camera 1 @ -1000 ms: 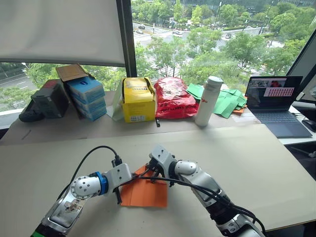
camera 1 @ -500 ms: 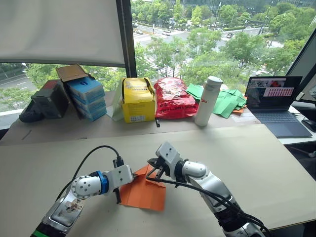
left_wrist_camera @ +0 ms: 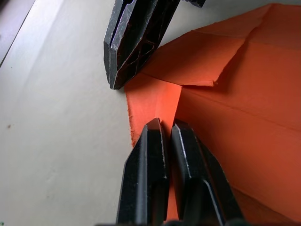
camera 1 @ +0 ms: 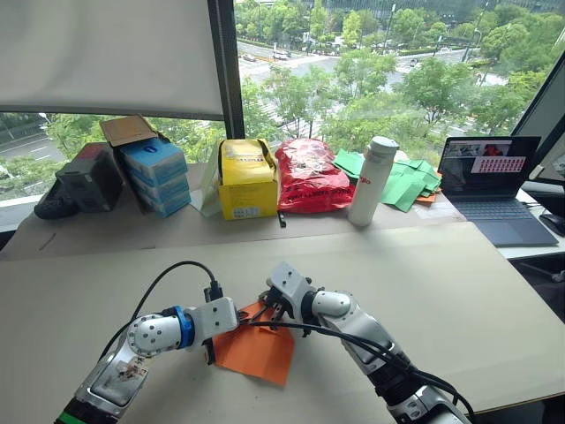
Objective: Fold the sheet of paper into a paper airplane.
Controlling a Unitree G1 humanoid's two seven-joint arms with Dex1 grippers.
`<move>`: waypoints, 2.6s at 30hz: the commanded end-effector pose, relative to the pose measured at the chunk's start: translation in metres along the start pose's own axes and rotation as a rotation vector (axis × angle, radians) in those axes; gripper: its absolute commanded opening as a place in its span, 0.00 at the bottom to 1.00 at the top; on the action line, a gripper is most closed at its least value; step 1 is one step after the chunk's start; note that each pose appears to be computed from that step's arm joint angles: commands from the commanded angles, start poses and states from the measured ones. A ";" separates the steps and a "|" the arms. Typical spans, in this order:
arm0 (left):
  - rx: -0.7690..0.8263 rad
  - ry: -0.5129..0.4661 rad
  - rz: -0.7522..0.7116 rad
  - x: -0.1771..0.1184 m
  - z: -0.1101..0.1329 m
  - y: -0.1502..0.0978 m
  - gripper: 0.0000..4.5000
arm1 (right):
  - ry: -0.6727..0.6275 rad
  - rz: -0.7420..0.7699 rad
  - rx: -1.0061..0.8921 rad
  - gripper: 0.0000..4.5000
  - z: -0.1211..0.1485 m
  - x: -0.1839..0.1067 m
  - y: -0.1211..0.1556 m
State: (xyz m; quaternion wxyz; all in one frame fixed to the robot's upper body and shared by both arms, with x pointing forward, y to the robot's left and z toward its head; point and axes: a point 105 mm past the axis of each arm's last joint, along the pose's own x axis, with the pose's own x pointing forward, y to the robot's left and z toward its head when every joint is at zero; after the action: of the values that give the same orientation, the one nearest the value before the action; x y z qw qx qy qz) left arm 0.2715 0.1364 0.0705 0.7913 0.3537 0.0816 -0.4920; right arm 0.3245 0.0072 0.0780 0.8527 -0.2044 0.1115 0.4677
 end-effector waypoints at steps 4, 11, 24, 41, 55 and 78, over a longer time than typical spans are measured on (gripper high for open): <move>-0.122 0.048 -0.056 -0.015 -0.012 -0.004 0.63 | 0.024 -0.018 -0.016 0.00 -0.006 -0.006 0.000; -0.424 -0.095 -0.053 -0.033 0.012 0.029 0.78 | 0.006 -0.035 -0.019 0.00 -0.002 -0.009 0.001; -0.570 -0.084 -0.010 0.011 0.007 0.044 0.21 | -0.006 -0.047 -0.009 0.00 0.003 -0.005 0.004; -0.487 0.040 -0.029 0.036 -0.013 0.027 0.01 | -0.001 -0.040 -0.021 0.00 0.005 -0.002 0.008; -0.497 0.163 -0.054 0.006 -0.046 0.006 0.01 | -0.001 -0.027 -0.019 0.00 0.007 0.001 0.011; -0.521 0.249 -0.004 -0.050 -0.061 -0.004 0.01 | -0.007 -0.008 -0.031 0.00 0.009 0.004 0.011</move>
State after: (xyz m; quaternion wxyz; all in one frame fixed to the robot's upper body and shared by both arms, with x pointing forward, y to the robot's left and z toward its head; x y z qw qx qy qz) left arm 0.2671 0.1968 0.0692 0.8486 0.2051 0.2436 -0.4225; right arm 0.3150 0.0192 0.0767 0.8506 -0.2128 0.1113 0.4678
